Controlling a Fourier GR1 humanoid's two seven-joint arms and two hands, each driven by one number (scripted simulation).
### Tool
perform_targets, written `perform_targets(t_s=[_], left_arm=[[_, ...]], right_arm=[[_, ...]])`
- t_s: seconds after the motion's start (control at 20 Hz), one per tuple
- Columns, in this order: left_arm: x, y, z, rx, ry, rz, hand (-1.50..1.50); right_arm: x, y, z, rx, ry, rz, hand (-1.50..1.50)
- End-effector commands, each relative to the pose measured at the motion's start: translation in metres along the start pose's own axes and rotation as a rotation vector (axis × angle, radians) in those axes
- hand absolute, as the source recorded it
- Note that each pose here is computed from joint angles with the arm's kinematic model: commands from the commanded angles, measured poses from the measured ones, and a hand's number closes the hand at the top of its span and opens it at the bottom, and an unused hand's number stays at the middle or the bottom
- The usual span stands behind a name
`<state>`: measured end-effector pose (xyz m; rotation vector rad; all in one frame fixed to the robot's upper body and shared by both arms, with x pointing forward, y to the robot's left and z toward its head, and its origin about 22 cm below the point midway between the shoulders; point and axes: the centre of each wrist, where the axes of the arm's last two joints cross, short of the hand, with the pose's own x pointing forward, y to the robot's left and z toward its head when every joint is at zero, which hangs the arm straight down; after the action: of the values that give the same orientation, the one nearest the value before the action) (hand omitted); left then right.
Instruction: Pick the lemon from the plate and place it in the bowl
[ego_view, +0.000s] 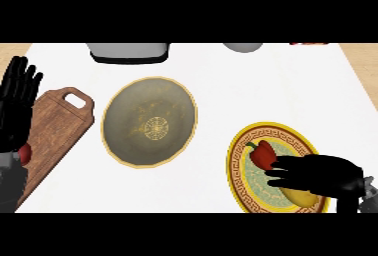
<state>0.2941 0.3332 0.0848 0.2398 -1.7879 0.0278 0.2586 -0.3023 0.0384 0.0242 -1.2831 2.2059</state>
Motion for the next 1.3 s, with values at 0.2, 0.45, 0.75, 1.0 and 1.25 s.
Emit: perform_targets(t_s=[0.2,0.45,0.75,1.0,1.25], left_arm=[[-0.002,-0.009,-0.010,-0.002,0.012,0.016,0.00],[-0.016,-0.003,0.008,0.001,0.013,0.002,0.00],[-0.015,-0.020,0.010,-0.001,0.011,0.009,0.00],[0.001,-0.026,0.000,-0.003,0.001,0.025,0.00],[-0.003,0.009,0.005,0.076,0.021,-0.015,0.00]], right_arm=[[-0.018,0.007,-0.026,0.065,0.038,-0.033,-1.50],[-0.006,0.026,-0.014,-0.038,-0.079,-0.007,1.50],[-0.025,0.019,-0.032,-0.089,-0.084,0.022,1.50],[-0.025,0.011,-0.019,-0.154,0.090,-0.043,1.50],[-0.062,0.048,0.077,-0.307,0.831,-0.307,1.50]])
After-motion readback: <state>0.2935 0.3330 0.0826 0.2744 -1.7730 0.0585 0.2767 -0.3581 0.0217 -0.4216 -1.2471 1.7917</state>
